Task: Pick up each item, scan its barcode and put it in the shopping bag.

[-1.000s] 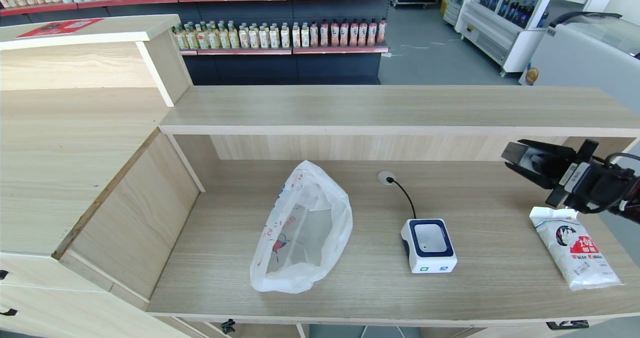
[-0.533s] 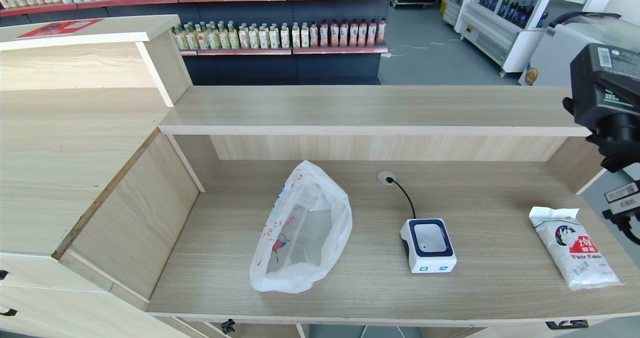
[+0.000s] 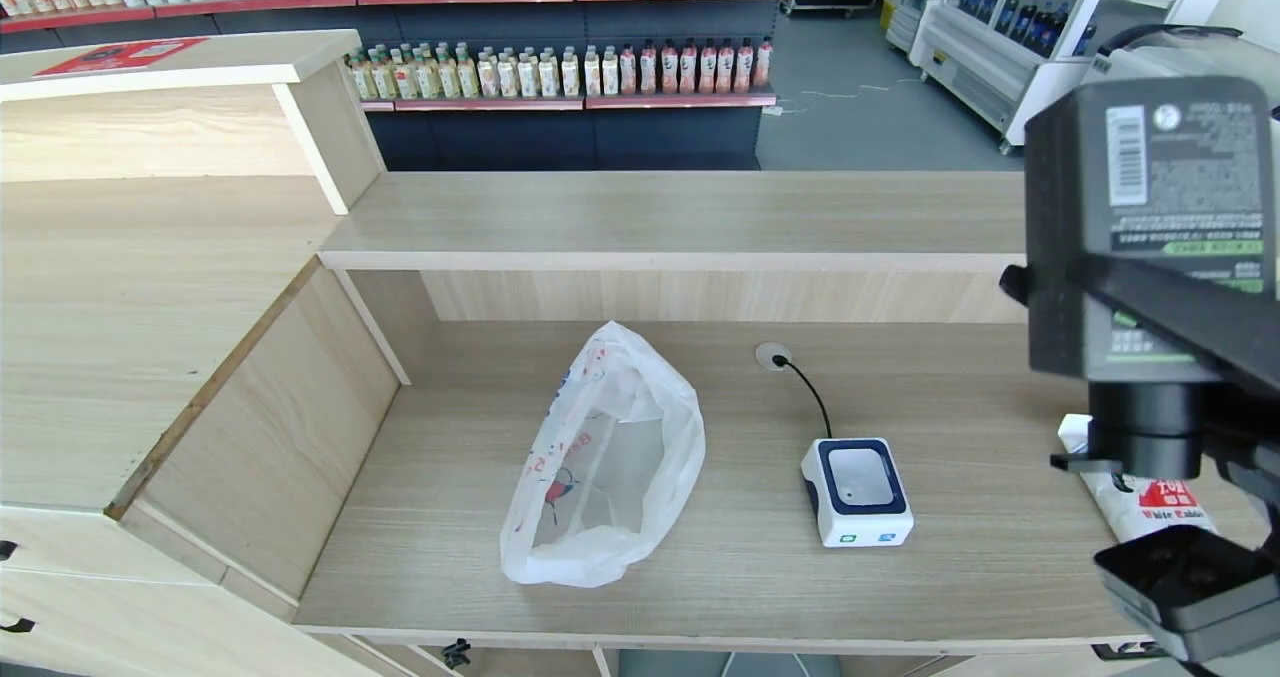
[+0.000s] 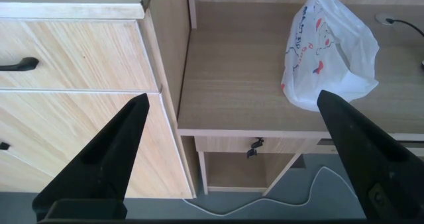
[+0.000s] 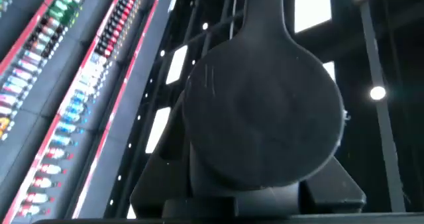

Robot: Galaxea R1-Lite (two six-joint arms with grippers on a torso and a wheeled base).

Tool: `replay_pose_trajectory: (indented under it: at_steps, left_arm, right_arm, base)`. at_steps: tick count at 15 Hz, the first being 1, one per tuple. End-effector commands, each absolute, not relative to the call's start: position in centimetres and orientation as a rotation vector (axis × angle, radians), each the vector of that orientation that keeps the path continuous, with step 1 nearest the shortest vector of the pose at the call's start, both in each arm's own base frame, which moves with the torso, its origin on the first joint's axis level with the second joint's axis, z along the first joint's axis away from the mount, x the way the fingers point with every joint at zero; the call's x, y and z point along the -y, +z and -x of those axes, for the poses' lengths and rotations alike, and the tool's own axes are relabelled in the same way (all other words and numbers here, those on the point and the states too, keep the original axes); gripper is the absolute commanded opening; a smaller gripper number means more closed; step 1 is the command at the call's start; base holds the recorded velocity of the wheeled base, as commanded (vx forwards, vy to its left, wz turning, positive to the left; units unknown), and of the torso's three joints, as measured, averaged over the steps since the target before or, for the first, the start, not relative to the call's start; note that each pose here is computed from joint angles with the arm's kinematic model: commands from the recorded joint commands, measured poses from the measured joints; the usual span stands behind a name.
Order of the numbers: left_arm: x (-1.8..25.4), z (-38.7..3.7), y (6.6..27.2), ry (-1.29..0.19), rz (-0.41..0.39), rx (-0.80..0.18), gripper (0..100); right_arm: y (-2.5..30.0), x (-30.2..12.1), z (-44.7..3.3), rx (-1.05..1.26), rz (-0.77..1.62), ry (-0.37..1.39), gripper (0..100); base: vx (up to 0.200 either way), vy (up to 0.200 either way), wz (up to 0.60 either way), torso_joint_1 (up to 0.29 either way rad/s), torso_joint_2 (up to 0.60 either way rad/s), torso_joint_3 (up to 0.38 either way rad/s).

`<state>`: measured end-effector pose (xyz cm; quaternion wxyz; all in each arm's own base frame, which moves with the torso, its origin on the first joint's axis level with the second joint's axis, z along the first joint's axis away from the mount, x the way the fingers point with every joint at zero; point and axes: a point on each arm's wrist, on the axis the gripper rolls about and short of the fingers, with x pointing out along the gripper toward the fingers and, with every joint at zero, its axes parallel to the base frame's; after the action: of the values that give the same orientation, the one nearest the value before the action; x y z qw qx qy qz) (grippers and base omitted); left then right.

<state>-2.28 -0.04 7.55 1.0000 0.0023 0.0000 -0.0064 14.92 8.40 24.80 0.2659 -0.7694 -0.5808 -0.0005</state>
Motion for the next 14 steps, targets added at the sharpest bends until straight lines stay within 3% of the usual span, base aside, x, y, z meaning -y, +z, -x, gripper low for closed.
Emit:
replay_pose_trajectory:
  at_steps: [1,14]
  left_arm:
    - [0.0,2.3,7.5,-0.012,-0.005,0.0,100]
    - [0.0,2.3,7.5,-0.014,-0.005,0.0,100]
  right_arm:
    - [24.8,-9.4,-13.1,1.677,2.064,0.013,0]
    - [24.3,-11.9,-9.7,1.855,1.994,0.076,0]
  base:
    - [0.0,0.0,0.0,0.0,0.0,0.0]
    - [0.0,0.0,0.0,0.0,0.0,0.0]
